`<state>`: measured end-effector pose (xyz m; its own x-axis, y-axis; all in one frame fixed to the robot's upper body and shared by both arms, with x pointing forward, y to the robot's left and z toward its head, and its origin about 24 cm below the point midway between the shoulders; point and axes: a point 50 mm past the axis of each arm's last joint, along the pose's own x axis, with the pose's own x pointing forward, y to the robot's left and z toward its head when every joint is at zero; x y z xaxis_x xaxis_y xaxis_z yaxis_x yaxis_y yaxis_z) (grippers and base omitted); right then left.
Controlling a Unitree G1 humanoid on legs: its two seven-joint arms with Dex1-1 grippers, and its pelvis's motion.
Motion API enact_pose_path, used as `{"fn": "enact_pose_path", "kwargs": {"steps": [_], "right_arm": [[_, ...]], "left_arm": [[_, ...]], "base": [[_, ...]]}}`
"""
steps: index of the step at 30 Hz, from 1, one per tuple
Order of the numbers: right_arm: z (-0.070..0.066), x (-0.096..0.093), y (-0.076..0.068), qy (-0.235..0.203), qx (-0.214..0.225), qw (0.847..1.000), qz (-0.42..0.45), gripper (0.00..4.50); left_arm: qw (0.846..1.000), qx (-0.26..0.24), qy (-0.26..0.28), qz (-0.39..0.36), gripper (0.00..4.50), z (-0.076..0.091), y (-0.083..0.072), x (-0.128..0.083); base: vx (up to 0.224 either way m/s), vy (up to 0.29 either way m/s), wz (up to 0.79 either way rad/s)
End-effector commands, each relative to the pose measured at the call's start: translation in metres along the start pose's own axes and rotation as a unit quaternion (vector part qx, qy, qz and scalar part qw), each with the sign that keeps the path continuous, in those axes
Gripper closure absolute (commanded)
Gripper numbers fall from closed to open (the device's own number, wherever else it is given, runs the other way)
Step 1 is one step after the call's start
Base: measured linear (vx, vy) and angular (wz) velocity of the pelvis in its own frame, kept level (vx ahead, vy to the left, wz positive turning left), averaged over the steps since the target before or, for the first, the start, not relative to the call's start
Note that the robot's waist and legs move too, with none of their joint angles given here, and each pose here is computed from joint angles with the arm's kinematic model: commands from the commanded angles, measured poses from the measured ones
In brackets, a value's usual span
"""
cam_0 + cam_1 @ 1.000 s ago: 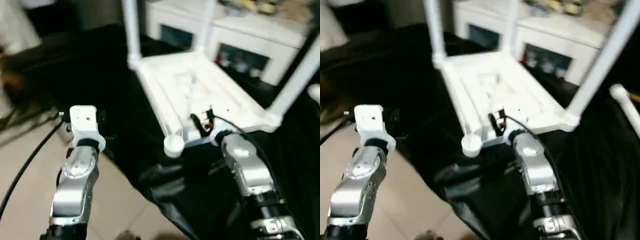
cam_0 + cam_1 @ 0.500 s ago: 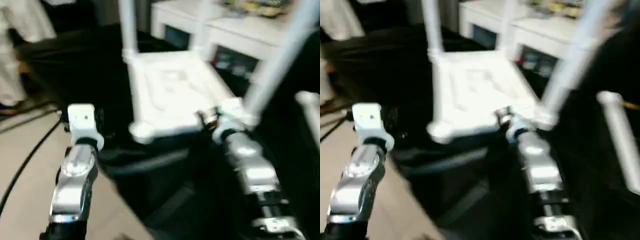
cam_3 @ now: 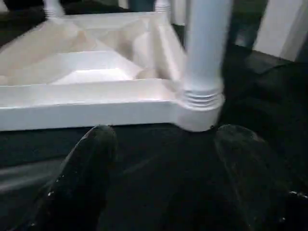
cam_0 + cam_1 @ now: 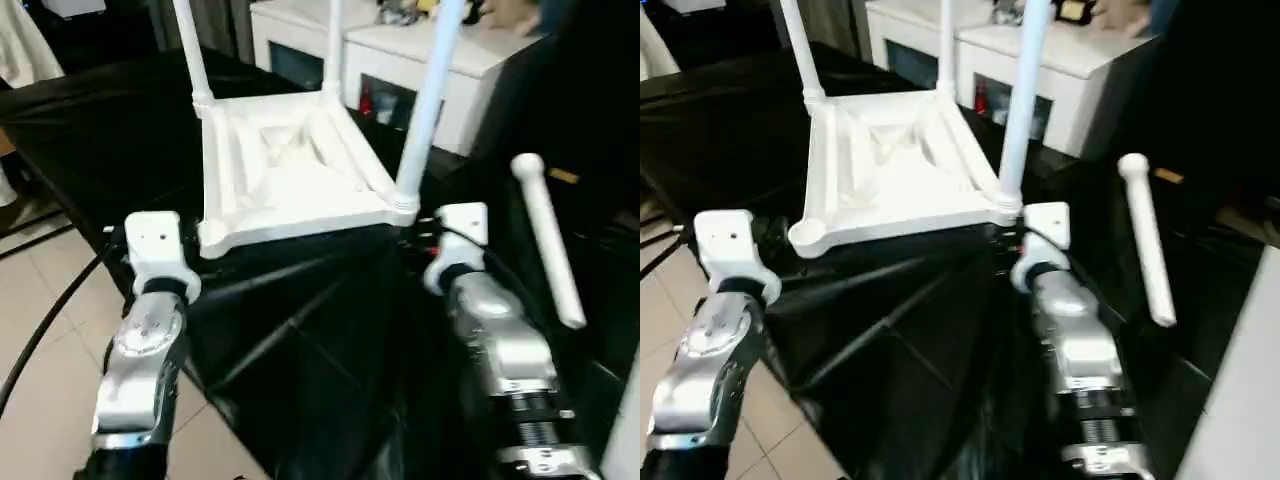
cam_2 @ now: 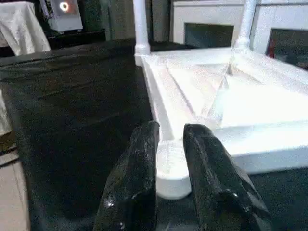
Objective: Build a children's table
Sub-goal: Move to table, then pick table leg
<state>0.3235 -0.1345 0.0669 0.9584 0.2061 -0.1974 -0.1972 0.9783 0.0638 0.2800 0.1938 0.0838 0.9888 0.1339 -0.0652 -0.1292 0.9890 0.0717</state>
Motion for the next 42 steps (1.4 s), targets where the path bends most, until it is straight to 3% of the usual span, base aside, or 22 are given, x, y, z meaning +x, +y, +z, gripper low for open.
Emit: {"fn": "enact_pose_path", "kwargs": {"steps": [1, 6, 7, 12, 13, 16, 20, 24, 26, 32, 37, 39, 42], "right_arm": [[0.010, 0.000, -0.006, -0.016, 0.020, 1.000, -0.010, 0.74], [0.011, 0.004, -0.047, 0.008, -0.011, 0.995, -0.099, 0.39], [0.014, 0.006, -0.063, 0.007, -0.019, 0.993, -0.119, 0.24], [0.023, 0.012, -0.104, 0.001, -0.032, 0.985, -0.170, 0.03], [0.023, 0.012, -0.106, 0.002, -0.033, 0.984, -0.174, 0.03], [0.022, 0.012, -0.130, 0.013, -0.036, 0.978, -0.205, 0.03], [0.015, 0.010, -0.145, 0.027, -0.016, 0.976, -0.217, 0.03], [0.005, 0.006, -0.153, 0.062, -0.021, 0.971, -0.229, 0.03], [0.005, 0.001, -0.164, 0.074, -0.046, 0.958, -0.274, 0.03], [0.009, -0.005, -0.174, 0.054, -0.032, 0.948, -0.311, 0.03], [0.014, -0.009, -0.180, 0.018, -0.006, 0.944, -0.330, 0.03], [0.013, -0.010, -0.181, 0.022, -0.010, 0.942, -0.333, 0.03], [-0.001, -0.020, -0.191, 0.075, 0.007, 0.926, -0.370, 0.03]], "left_arm": [[1.000, 0.011, 0.006, -0.019, 3.29, 0.000, 0.000, -0.001], [0.991, 0.028, 0.029, -0.129, 3.25, -0.008, -0.021, -0.011], [0.986, 0.030, 0.034, -0.161, 3.25, -0.010, -0.025, -0.016], [0.979, 0.020, 0.047, -0.198, 3.25, -0.011, -0.026, -0.020], [0.979, 0.020, 0.047, -0.198, 3.25, -0.011, -0.025, -0.019], [0.981, 0.012, 0.041, -0.190, 3.25, -0.005, -0.017, -0.015], [0.979, -0.004, 0.030, -0.203, 3.25, 0.004, -0.013, -0.015], [0.956, -0.039, 0.029, -0.291, 3.25, 0.015, -0.022, -0.025], [0.939, -0.057, 0.024, -0.339, 3.25, 0.023, -0.029, -0.032], [0.949, -0.051, 0.023, -0.310, 3.25, 0.027, -0.022, -0.027], [0.944, -0.051, 0.032, -0.323, 3.25, 0.028, -0.022, -0.030], [0.944, -0.050, 0.034, -0.325, 3.25, 0.028, -0.022, -0.030], [0.940, -0.050, 0.045, -0.336, 3.25, 0.028, -0.025, -0.029]], "base": [[-0.076, 0.033, 0.04], [-0.072, 0.042, 0.04], [-0.063, 0.042, 0.01], [-0.068, 0.037, -0.04], [-0.066, 0.011, -0.08], [-0.100, -0.035, -0.01], [-0.033, -0.138, 0.02], [-0.023, -0.022, 0.13], [0.000, 0.000, 0.00], [0.000, 0.000, 0.00], [0.000, 0.000, 0.00], [0.000, 0.000, 0.00], [0.000, 0.000, 0.00]]}}
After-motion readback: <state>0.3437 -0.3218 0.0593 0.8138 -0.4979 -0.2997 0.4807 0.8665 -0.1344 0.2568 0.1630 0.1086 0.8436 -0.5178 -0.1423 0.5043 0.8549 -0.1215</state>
